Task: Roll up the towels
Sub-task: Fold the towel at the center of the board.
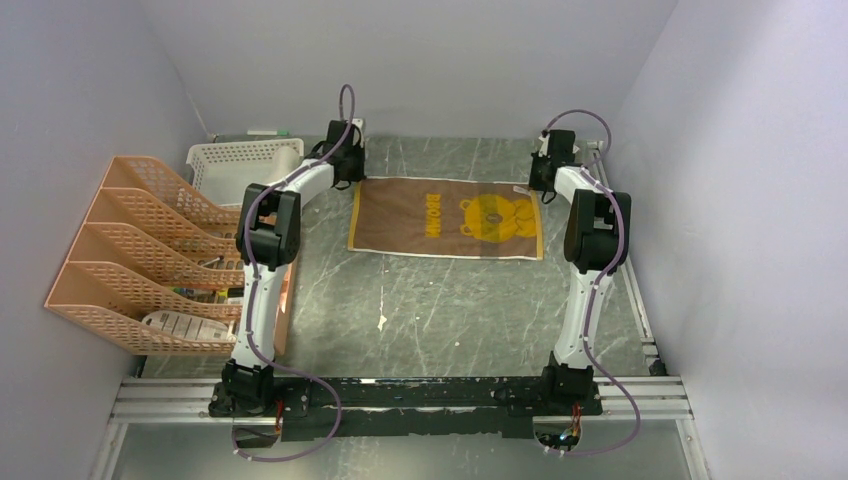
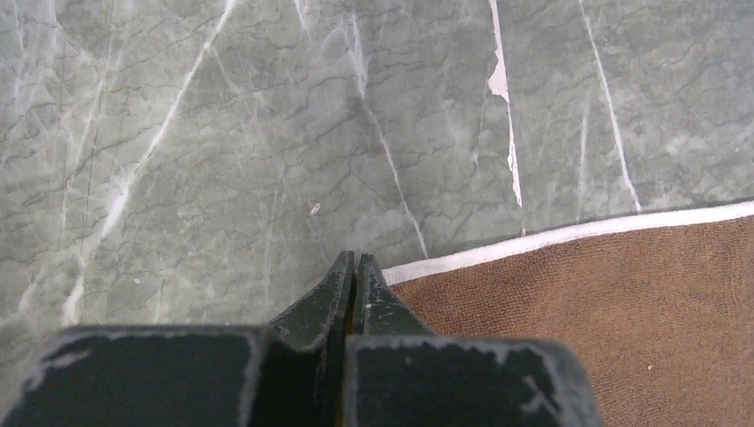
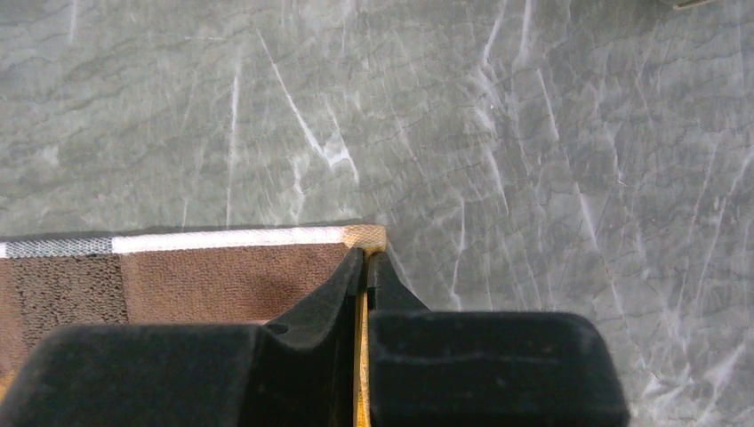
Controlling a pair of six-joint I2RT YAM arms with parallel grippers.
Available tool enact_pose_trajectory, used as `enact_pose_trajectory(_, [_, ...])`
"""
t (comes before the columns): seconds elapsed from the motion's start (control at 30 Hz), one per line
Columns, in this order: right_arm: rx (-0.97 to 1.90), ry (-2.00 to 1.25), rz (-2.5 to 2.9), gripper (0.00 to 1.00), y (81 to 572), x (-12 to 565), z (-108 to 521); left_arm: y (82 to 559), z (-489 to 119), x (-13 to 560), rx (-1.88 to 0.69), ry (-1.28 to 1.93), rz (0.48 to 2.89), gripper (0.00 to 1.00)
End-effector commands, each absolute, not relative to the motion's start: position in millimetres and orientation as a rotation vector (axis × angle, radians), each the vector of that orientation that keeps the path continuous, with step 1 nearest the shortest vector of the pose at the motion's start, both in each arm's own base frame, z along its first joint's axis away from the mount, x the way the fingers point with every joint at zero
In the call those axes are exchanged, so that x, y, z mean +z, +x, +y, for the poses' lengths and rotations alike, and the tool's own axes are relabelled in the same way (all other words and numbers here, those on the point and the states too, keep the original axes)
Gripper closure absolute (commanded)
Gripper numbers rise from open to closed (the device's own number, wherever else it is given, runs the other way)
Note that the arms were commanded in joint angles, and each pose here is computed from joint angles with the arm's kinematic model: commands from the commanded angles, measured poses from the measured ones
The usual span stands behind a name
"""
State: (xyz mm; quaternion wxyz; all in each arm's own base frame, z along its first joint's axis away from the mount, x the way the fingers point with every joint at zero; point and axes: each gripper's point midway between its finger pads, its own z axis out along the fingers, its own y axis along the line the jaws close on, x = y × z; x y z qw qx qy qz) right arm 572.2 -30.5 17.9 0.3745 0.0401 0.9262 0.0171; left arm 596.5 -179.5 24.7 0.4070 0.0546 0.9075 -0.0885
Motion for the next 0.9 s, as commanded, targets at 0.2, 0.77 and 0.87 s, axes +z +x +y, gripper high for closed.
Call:
enact_pose_trajectory(0.2, [0.058,0.092,2.23,1.0,609.9,65.9,-29.1,637.8,-180.4,74.5,-0.365,0.188,2.145,0.93])
enact_pose_trajectory(0.77, [-0.003,0.08,2.181,1.0,557.2,97.4,-32.1,595.5,-186.6,98.7,-0.484,0.309,1.993,0.93])
enact_pose_trajectory(0.87, [-0.013,0.093,2.154,1.0,532.2,110.8,-32.4,573.4,-182.0,101.0,-0.49,0.295,1.977,0.93])
